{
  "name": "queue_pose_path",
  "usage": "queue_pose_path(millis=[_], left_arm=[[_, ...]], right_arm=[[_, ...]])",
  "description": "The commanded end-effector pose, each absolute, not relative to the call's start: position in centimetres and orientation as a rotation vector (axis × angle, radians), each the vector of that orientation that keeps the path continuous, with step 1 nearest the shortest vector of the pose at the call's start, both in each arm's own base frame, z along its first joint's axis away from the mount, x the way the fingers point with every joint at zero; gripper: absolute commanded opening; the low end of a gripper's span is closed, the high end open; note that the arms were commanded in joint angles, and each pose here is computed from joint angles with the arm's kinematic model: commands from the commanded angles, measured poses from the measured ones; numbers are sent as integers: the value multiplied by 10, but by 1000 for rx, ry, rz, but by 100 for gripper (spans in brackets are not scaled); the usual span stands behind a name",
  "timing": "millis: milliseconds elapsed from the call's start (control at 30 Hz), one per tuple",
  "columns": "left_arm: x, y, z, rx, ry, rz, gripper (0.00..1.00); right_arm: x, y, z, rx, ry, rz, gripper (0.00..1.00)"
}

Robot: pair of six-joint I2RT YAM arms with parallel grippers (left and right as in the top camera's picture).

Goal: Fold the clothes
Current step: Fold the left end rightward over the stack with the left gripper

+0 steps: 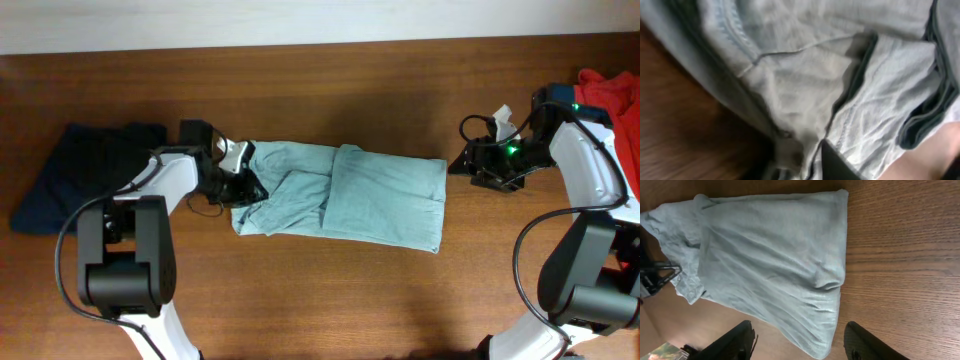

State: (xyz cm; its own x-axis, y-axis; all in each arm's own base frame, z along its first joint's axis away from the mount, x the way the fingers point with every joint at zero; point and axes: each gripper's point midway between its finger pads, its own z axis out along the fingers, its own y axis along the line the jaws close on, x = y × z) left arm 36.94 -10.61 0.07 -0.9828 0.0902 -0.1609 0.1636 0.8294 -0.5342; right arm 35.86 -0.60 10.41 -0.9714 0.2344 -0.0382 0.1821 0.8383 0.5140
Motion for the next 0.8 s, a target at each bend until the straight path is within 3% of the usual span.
queue_pose_path(millis=[0,100,500,767], left_arm=[[339,-99,-39,173,3032,-802,10],[341,-97,-35,157,3034,-802,1],[383,-82,69,165,2897,-641,1],[379,-129,121,288,2851,-615,1]], right_arm=[[362,-4,113,297,2891,806,63],[362,-3,113,297,2891,807,63],[362,-4,113,297,2891,806,63],[361,-3,113,300,2894,809,63]])
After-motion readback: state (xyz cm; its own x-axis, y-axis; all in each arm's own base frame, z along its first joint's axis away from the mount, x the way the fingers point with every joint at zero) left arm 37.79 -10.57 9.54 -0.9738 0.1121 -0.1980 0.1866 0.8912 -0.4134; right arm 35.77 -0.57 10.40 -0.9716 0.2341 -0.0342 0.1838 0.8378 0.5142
